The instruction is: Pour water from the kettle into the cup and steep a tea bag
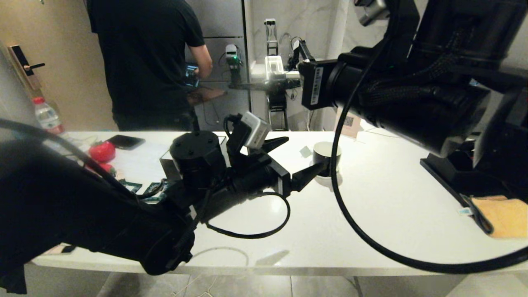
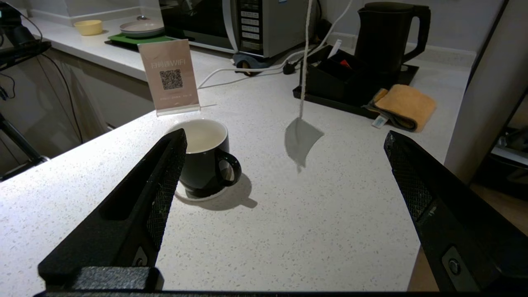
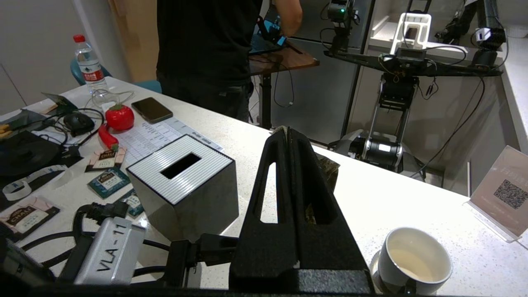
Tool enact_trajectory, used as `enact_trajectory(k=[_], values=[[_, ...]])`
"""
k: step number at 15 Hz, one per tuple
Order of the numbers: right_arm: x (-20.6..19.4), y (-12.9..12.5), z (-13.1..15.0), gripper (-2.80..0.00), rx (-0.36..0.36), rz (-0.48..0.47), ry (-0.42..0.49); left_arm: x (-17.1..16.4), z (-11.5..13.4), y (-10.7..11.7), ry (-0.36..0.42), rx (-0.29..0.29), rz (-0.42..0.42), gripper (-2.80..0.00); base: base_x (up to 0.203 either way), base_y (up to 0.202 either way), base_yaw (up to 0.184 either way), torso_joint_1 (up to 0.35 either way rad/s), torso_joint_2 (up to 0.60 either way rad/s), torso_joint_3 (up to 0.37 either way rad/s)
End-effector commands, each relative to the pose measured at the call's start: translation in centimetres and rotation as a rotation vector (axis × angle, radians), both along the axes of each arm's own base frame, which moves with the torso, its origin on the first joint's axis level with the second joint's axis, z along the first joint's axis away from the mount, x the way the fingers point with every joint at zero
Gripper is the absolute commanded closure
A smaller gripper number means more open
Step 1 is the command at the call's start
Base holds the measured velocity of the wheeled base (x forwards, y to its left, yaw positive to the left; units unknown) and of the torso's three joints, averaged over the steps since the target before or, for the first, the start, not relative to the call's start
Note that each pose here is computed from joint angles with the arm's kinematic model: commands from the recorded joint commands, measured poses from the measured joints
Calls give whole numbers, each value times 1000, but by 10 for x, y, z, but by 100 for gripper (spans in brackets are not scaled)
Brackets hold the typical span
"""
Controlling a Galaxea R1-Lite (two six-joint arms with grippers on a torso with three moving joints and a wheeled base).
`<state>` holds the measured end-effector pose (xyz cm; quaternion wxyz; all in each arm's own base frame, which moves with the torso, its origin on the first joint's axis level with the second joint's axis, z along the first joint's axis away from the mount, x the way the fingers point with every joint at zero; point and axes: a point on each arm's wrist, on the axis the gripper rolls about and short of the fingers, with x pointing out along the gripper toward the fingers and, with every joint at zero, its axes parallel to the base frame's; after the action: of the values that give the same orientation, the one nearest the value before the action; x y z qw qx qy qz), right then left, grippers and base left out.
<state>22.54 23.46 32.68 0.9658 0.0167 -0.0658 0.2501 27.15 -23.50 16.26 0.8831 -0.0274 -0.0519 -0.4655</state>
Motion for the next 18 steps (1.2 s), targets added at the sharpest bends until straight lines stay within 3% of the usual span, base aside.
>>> enact_trajectory(k=[1,13,18], values=[[-2,4,-1,0,-1,10,0,0,0,0,-4,-4,-2,-280,0,0,0,0,0,0],[-1,5,-3,0,-4,12,5,1,-2,-3,-4,-2,-7,-280,0,0,0,0,0,0],[-1,5,-2,0,-3,11,4,1,-3,-5,-32,-33,-12,-280,0,0,0,0,0,0]])
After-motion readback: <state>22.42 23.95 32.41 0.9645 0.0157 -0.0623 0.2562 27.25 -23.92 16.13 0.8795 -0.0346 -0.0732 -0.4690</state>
